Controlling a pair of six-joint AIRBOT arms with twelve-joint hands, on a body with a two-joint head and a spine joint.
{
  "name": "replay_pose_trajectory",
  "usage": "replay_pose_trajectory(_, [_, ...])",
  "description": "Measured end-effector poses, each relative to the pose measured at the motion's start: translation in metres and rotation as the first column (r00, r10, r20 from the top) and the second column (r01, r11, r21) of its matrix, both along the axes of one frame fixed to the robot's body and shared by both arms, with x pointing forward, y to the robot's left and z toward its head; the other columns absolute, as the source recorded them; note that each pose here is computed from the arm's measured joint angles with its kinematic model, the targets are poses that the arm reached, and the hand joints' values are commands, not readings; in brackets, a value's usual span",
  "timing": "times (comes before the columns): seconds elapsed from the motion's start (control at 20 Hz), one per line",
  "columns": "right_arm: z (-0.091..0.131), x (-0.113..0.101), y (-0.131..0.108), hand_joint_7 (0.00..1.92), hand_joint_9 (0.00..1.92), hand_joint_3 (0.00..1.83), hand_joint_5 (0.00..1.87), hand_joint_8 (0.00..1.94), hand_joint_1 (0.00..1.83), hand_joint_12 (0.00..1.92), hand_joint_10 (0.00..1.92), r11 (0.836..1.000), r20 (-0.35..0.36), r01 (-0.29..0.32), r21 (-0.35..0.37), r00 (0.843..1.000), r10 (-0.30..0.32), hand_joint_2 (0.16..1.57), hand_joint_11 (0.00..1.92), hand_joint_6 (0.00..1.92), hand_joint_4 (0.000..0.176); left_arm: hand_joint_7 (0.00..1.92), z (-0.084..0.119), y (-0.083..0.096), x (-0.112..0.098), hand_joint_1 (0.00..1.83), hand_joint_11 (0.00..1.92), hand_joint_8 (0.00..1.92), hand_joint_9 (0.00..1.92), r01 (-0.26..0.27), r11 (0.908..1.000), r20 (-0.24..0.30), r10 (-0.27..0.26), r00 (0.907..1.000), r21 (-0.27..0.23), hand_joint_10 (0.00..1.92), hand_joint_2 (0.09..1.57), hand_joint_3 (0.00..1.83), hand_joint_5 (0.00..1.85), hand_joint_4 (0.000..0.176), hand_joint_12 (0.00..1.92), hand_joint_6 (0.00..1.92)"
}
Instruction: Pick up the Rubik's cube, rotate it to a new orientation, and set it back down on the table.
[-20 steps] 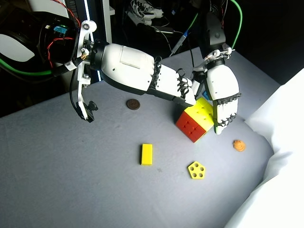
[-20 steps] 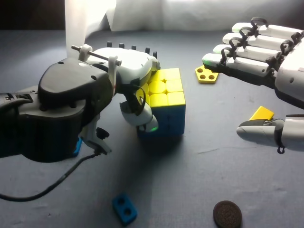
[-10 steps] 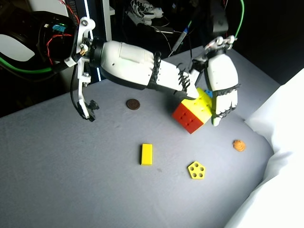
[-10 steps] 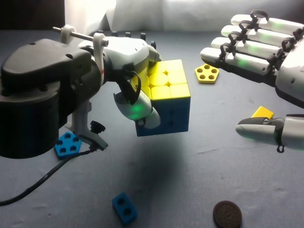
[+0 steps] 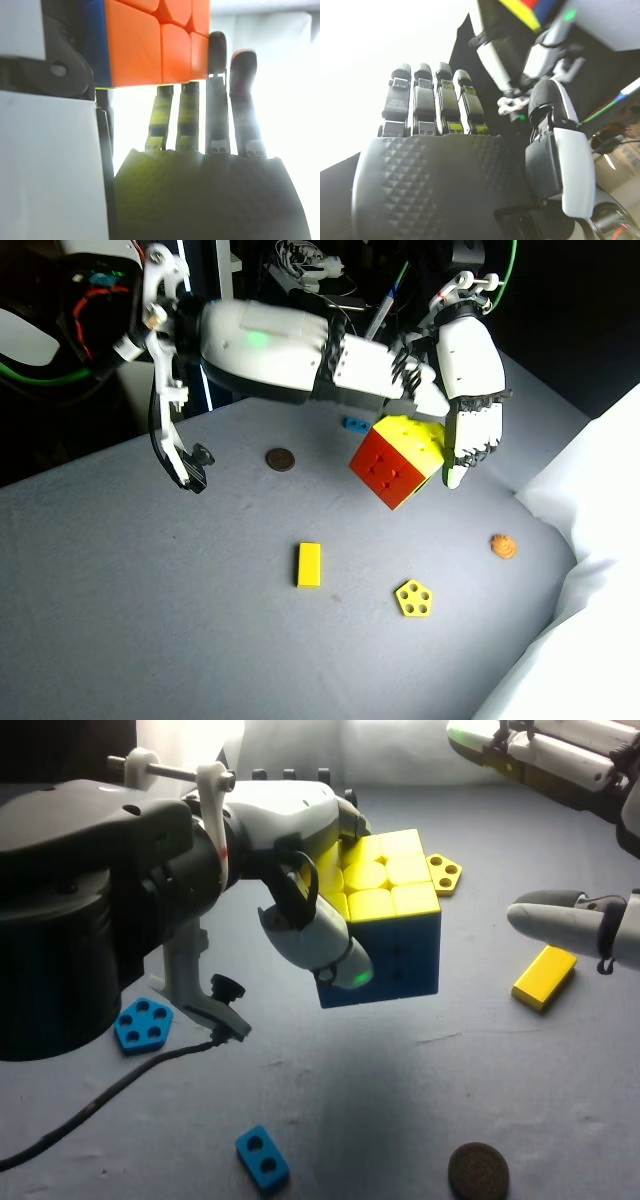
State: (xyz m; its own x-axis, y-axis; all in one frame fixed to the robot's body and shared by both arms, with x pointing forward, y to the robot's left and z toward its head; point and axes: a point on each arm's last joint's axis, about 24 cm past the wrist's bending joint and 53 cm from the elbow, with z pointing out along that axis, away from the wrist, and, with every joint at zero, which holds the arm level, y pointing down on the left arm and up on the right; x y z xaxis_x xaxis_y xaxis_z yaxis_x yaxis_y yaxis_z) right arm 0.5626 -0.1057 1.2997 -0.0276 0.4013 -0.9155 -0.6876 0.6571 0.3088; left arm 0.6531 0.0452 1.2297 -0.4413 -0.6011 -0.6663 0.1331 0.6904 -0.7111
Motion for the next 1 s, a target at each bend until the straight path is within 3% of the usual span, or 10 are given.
replay_pose_trajectory(0.2, [0.017, 0.006, -0.015, 0.09, 0.07, 0.0, 0.04, 0.01, 0.17, 0.01, 0.01, 0.999, -0.056, 0.011, 0.047, 0.998, -0.008, 1.24, 0.03, 0.01, 0.0, 0.67, 0.007, 0.005, 0.0, 1.15, 0.24, 1.71, 0.44, -0.01, 0.9999, 0.013, 0.01, 0.9999, -0.006, 1.6, 1.3, 0.0, 0.64, 0.0, 1.84, 1.32])
replay_pose_trajectory(0.35, [0.019, 0.006, -0.021, 0.12, 0.09, 0.0, 0.05, 0.01, 0.16, 0.03, 0.02, 1.0, -0.051, 0.014, -0.003, 0.999, -0.014, 1.24, 0.03, 0.01, 0.0, 0.65, 0.011, 0.007, 0.001, 1.14, 0.24, 1.73, 0.42, -0.015, 0.9999, 0.02, 0.016, 0.9997, -0.005, 1.61, 1.32, 0.0, 0.61, 0.0, 1.83, 1.36])
replay_pose_trajectory(0.45, [0.004, 0.002, -0.012, 0.32, 0.32, 0.0, 0.13, 0.03, 0.22, 0.71, 0.07, 0.999, -0.115, -0.042, -0.028, 0.993, 0.038, 1.21, 0.0, 0.01, 0.0, 0.62, 0.018, 0.006, 0.002, 1.12, 0.23, 1.76, 0.41, -0.01, 0.9999, 0.038, 0.011, 0.9992, -0.004, 1.62, 1.33, 0.0, 0.59, 0.0, 1.83, 1.41])
replay_pose_trajectory(0.5, [0.002, -0.001, -0.009, 0.5, 0.39, 0.0, 0.19, 0.06, 0.23, 1.07, 0.38, 0.997, -0.126, -0.065, -0.03, 0.99, 0.061, 1.21, 0.0, 0.02, 0.0, 0.62, 0.018, 0.006, 0.003, 1.13, 0.24, 1.76, 0.41, -0.011, 0.9999, 0.041, 0.011, 0.9991, -0.002, 1.61, 1.33, 0.0, 0.61, 0.0, 1.82, 1.37])
replay_pose_trajectory(0.55, [0.003, -0.002, -0.007, 0.6, 0.36, 0.0, 0.22, 0.1, 0.24, 1.26, 0.72, 0.997, -0.126, -0.074, -0.03, 0.99, 0.069, 1.2, 0.0, 0.01, 0.0, 0.62, 0.018, 0.006, 0.003, 1.13, 0.24, 1.75, 0.42, -0.012, 0.9999, 0.041, 0.012, 0.9991, -0.001, 1.59, 1.32, 0.0, 0.62, 0.0, 1.79, 1.37])
replay_pose_trajectory(0.6, [0.004, -0.002, -0.007, 0.64, 0.36, 0.0, 0.21, 0.26, 0.25, 1.44, 1.07, 0.997, -0.13, -0.077, -0.023, 0.989, 0.074, 1.2, 0.0, 0.0, 0.0, 0.65, 0.018, 0.006, 0.003, 1.14, 0.25, 1.72, 0.43, -0.013, 0.9999, 0.039, 0.013, 0.9992, -0.002, 1.58, 1.31, 0.0, 0.63, 0.0, 1.78, 1.34])
replay_pose_trajectory(0.75, [0.002, -0.002, -0.012, 0.37, 0.3, 0.0, 0.13, 1.17, 0.27, 1.83, 1.6, 0.997, -0.151, -0.074, -0.032, 0.986, 0.068, 1.22, 0.02, 0.0, 0.0, 0.62, 0.018, 0.007, 0.003, 1.11, 0.24, 1.74, 0.42, -0.015, 0.9999, 0.039, 0.015, 0.9991, -0.001, 1.58, 1.33, 0.0, 0.6, 0.0, 1.78, 1.41])
replay_pose_trajectory(0.8, [0.0, -0.001, -0.012, 0.35, 0.31, 0.0, 0.11, 1.34, 0.26, 1.9, 1.72, 0.996, -0.151, -0.074, -0.044, 0.986, 0.066, 1.22, 0.06, 0.0, 0.0, 0.62, 0.018, 0.006, 0.003, 1.11, 0.25, 1.74, 0.42, -0.012, 0.9999, 0.04, 0.012, 0.9991, -0.001, 1.58, 1.33, 0.0, 0.6, 0.0, 1.78, 1.42])
replay_pose_trajectory(0.9, [0.001, -0.001, -0.012, 0.45, 0.45, 0.0, 0.14, 1.51, 0.24, 1.92, 1.89, 0.996, -0.145, -0.074, -0.05, 0.987, 0.066, 1.22, 0.34, 0.01, 0.0, 0.64, 0.019, 0.005, 0.002, 1.14, 0.27, 1.72, 0.44, -0.006, 1.0, 0.043, 0.006, 0.9991, -0.002, 1.58, 1.31, 0.0, 0.64, 0.0, 1.76, 1.35])
replay_pose_trajectory(1.0, [0.003, -0.001, -0.011, 0.44, 0.5, 0.0, 0.11, 1.68, 0.26, 1.92, 1.92, 0.996, -0.138, -0.076, -0.054, 0.988, 0.067, 1.22, 0.39, 0.0, 0.0, 0.65, 0.019, 0.006, 0.003, 1.13, 0.28, 1.71, 0.45, -0.01, 1.0, 0.043, 0.01, 0.999, 0.0, 1.58, 1.31, 0.0, 0.63, 0.0, 1.75, 1.37])
